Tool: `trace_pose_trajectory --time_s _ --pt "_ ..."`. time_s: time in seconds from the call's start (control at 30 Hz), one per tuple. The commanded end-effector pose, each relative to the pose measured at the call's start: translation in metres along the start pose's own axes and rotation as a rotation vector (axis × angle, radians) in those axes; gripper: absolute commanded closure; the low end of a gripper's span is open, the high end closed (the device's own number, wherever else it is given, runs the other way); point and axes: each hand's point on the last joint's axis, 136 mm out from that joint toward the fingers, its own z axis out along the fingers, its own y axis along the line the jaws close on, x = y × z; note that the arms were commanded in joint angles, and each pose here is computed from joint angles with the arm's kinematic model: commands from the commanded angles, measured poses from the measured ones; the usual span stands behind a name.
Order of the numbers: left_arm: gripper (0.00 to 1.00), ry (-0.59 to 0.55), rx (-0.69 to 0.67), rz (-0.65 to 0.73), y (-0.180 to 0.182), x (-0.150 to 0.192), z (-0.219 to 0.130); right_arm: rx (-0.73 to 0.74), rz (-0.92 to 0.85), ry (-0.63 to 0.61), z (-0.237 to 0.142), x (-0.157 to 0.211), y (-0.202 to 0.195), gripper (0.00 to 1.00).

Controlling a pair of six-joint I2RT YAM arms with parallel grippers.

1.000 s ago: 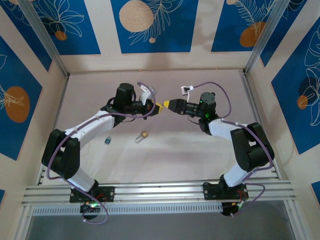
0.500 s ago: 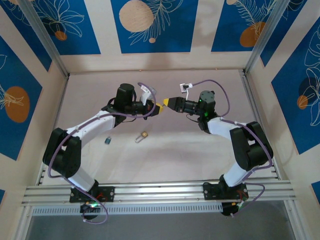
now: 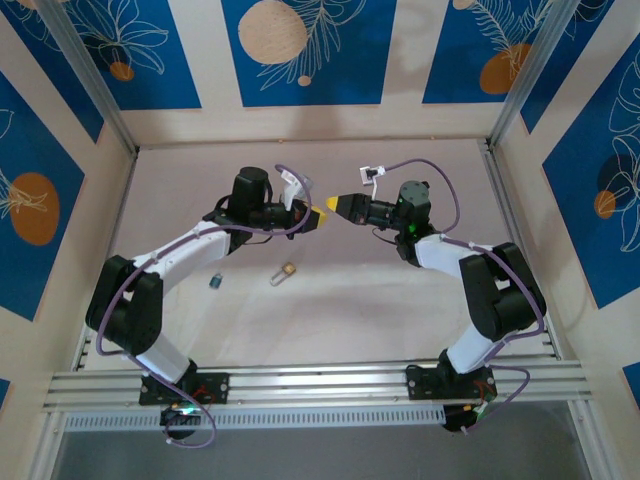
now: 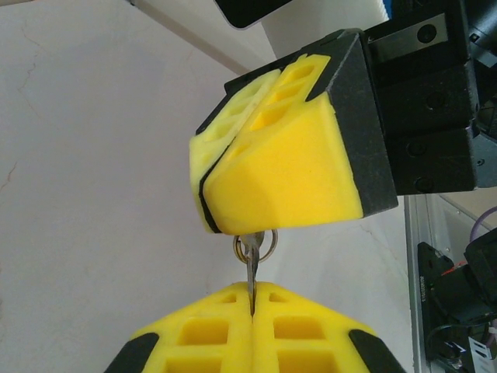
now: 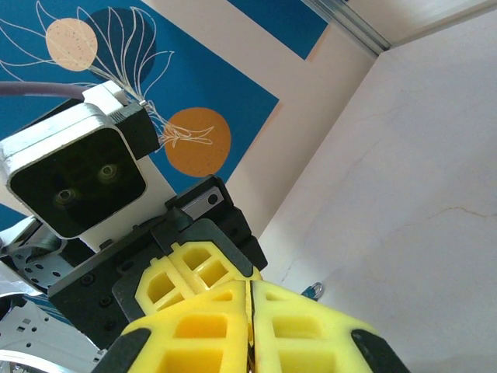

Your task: Unlock with the key

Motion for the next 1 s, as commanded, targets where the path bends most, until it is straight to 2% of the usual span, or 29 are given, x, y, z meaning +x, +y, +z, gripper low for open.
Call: trace_pose_trajectory --time_s 0.0,0.13,0.27,0.7,0.97 --pt "1.00 -0.047 0.031 -0.002 0.002 -0.010 -0.002 -0.026 -0.013 0.019 0.005 0.000 0.007 0.77" --pt "1.00 -0.084 0.028 -0.019 0.007 -0.016 -0.007 -0.020 -0.001 0.016 0.001 0.001 0.005 0.67" --pt "1.00 -0.085 0.016 -0.027 0.012 -0.015 -0.009 -0.009 0.016 0.012 -0.001 0.002 0.002 0.66" --pt "1.00 -0.068 0.021 -0.038 0.012 -0.009 -0.008 -0.020 0.014 0.014 0.007 -0.006 0.003 0.69" --pt "1.00 -0.070 0.030 -0.053 0.012 -0.008 -0.007 -0.022 0.019 0.033 0.010 -0.002 0.004 0.81"
